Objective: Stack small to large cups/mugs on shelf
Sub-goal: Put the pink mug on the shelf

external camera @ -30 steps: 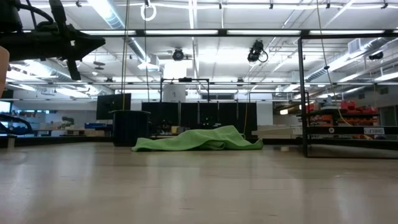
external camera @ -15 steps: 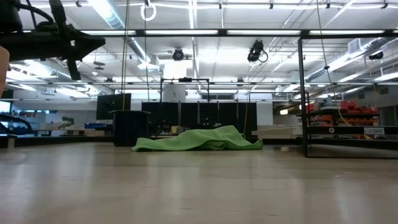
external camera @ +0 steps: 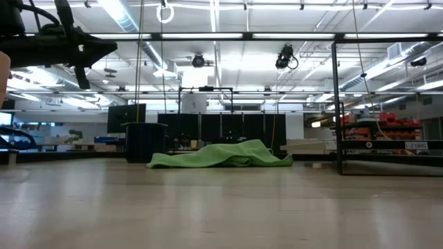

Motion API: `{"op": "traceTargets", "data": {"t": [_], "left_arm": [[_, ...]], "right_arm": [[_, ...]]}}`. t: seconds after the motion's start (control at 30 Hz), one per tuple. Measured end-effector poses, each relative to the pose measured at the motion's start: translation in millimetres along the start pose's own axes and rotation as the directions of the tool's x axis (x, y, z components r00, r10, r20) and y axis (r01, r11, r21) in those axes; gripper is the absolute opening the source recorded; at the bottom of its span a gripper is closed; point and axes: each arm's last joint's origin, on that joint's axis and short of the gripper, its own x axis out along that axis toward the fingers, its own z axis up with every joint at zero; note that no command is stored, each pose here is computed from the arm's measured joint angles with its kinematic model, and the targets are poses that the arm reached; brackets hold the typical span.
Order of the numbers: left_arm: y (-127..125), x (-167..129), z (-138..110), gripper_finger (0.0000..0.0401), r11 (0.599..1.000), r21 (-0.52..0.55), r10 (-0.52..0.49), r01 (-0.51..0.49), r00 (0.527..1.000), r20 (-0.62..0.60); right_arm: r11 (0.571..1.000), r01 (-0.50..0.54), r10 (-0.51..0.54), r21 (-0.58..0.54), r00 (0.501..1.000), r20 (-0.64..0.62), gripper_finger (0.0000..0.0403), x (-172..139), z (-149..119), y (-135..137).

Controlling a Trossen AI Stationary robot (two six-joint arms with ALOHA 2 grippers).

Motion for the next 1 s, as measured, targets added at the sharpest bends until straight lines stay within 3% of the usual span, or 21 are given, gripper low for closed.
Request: {"op": "traceTargets", "data": {"t": [0.13,0.37,0.6,0.73,1.0], "left_arm": [[0,0,0,0.0036,1.000,0.000,0.000,0.000,1.000,0.000],[0,0,0,0.0028,1.000,0.000,0.000,0.000,1.000,0.000],[0,0,0,0.0035,1.000,0.000,0.000,0.000,1.000,0.000],[0,0,0,0.0035,1.000,0.000,0.000,0.000,1.000,0.000],[0,0,0,0.0025,1.000,0.000,0.000,0.000,1.000,0.000]], "right_arm": [[1.000,-0.003,0.003,0.014,1.000,0.002,0.0066,-1,0,1],[0.999,-0.007,0.007,0.044,1.000,-0.001,0.0012,-1,0,1],[0.999,-0.004,0.005,0.046,1.000,-0.015,0.0007,-7,1,3],[0.999,0.011,-0.010,0.047,1.000,-0.023,0.0006,-33,9,11],[0.997,0.066,-0.066,0.037,0.998,-0.008,0.0005,-124,23,16]]}}
